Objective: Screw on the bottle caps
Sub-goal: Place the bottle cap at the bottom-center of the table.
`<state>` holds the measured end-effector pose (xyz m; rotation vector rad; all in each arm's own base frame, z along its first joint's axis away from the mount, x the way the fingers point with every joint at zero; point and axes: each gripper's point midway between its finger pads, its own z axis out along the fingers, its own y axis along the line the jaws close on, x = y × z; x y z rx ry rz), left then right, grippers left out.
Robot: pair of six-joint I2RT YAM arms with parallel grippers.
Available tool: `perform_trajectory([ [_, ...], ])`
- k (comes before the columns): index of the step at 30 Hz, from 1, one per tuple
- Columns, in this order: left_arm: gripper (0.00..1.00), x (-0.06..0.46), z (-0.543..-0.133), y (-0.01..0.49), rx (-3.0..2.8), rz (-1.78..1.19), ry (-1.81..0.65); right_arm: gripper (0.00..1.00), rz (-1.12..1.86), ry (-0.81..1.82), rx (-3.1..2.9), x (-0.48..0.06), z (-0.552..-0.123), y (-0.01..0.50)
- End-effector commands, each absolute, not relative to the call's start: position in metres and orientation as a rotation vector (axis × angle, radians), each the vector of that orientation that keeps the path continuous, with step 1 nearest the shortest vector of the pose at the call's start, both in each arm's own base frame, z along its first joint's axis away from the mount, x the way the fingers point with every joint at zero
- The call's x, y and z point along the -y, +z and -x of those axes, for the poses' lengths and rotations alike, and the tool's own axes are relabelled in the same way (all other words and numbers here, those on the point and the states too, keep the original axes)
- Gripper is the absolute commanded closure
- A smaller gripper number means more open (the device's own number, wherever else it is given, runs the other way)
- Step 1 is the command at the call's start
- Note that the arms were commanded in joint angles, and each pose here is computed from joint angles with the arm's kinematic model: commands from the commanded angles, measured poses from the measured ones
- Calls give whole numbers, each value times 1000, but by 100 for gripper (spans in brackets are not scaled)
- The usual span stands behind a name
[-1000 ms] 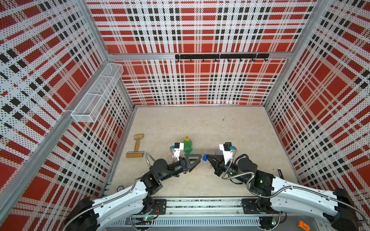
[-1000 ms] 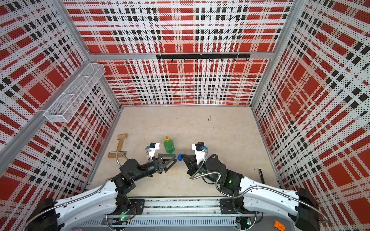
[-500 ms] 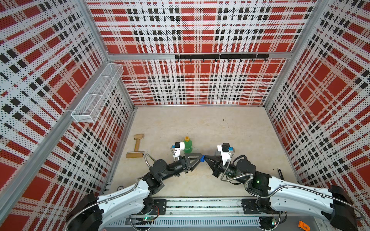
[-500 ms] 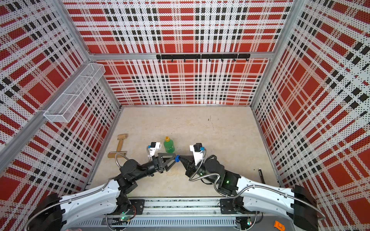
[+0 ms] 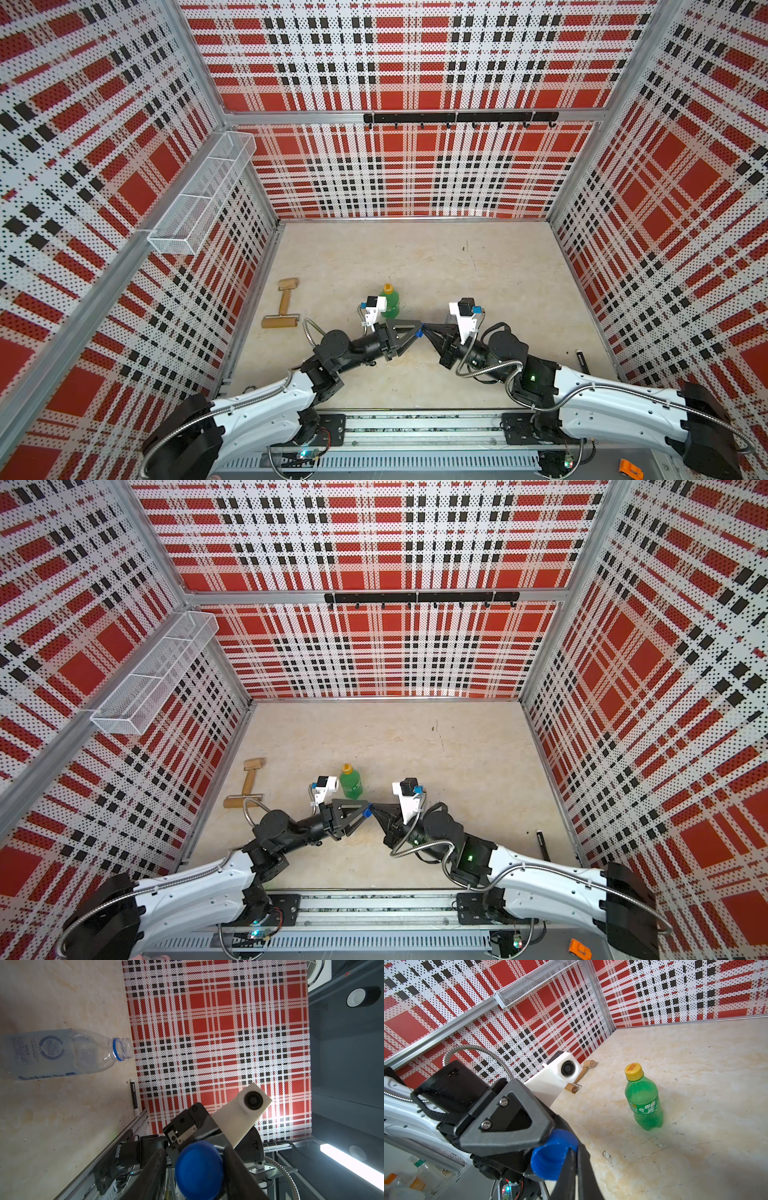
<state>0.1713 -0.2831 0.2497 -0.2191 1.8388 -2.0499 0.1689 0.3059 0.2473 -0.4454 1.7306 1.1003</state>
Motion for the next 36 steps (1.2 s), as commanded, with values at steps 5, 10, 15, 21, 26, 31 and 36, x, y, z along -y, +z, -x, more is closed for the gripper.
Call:
perform_trajectory([
  [5,57,281,-169,256,-1802,197,-2079,100,425,1119,-1680,-306,-170,259],
  [10,61,282,-169,256,-1805,194,-2083,100,429,1121,-1680,-309,-170,259],
  [15,64,282,-169,257,-1798,186,-2092,100,427,1114,-1689,-309,-171,256],
  [21,66,282,-170,258,-1793,189,-2090,93,425,1110,-1694,-309,-171,255],
  [26,66,278,-173,254,-1800,205,-2081,70,422,1098,-1702,-305,-171,253],
  [31,65,278,-175,250,-1831,196,-2050,58,425,1085,-1698,-299,-170,256],
  [36,64,280,-176,232,-1933,129,-1915,55,425,1019,-1685,-280,-169,262],
])
